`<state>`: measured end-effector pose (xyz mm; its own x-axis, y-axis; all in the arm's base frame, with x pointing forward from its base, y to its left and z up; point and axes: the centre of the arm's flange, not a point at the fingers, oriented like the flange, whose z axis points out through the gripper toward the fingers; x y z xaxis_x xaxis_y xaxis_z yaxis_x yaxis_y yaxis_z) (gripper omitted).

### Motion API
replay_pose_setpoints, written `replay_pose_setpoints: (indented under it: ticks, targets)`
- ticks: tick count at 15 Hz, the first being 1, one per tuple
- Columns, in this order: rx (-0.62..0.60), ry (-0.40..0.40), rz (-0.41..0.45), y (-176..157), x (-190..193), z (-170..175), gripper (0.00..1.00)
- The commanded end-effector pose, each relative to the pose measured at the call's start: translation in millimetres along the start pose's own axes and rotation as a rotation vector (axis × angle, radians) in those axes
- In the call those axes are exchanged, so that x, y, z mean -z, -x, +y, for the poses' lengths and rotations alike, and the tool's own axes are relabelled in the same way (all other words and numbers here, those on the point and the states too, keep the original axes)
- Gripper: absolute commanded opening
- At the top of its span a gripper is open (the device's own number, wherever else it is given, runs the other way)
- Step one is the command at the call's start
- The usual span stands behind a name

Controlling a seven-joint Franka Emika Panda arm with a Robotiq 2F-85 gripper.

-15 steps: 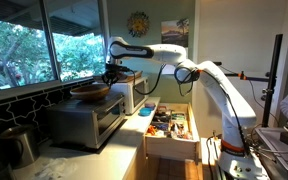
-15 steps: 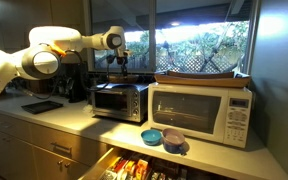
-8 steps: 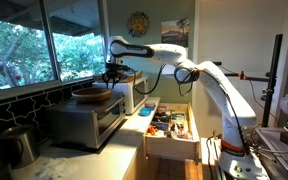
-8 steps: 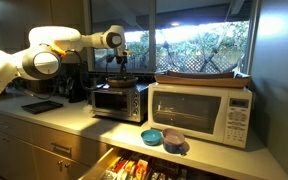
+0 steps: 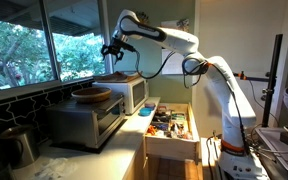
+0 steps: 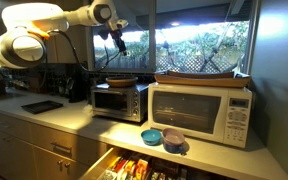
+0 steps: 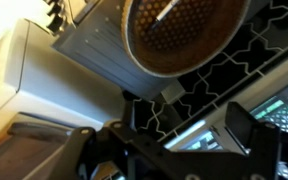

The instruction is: Put the basket on top of the toaster oven

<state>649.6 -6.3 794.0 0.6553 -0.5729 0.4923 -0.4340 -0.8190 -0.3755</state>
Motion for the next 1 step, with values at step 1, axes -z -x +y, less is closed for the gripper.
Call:
replay_pose_setpoints:
  ticks: [1]
  targets:
    - [0.023,-0.043,0.052,0.1,23.1,-6.7,1.00]
